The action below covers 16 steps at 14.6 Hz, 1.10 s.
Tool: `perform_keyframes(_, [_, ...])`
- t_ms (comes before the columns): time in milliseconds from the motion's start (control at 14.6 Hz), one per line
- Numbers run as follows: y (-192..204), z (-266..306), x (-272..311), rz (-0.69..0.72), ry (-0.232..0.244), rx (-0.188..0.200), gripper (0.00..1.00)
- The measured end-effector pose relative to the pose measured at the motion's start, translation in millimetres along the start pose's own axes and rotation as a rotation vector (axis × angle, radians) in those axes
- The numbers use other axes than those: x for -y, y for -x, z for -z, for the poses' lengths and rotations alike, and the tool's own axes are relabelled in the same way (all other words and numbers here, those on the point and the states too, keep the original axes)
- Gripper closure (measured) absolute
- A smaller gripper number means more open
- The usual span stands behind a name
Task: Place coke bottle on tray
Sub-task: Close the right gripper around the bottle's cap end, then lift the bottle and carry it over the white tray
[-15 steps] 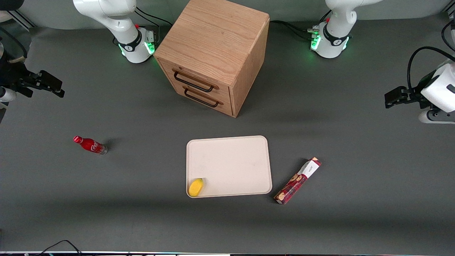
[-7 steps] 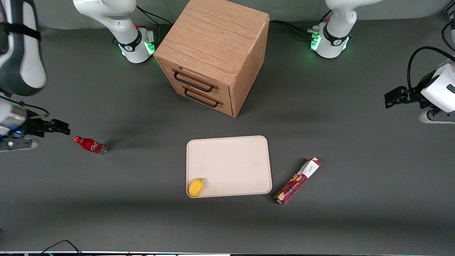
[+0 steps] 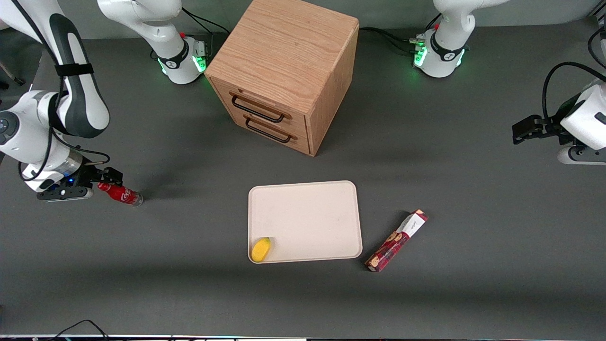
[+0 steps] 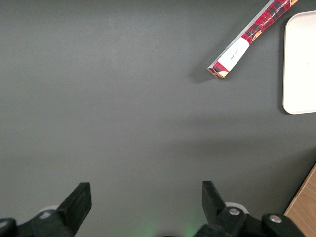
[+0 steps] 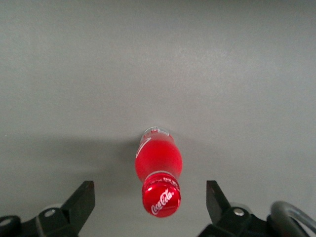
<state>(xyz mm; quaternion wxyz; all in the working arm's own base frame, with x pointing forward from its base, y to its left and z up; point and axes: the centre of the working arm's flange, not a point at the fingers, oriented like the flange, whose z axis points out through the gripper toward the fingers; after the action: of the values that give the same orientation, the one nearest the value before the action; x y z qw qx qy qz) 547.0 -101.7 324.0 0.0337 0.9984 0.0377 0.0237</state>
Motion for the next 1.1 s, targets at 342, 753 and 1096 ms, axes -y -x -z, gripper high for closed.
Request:
perform_keyframes(342, [1.6, -6.7, -4.0, 0.005, 0.004, -0.003, 0.35])
perform_keyframes(753, [-0.4, -4.6, -1.9, 0.018, 0.006, -0.014, 0.68])
perform_keyframes(1096, [-25.0, 63.0, 1.4, 0.034, -0.004, 0.002, 0.68])
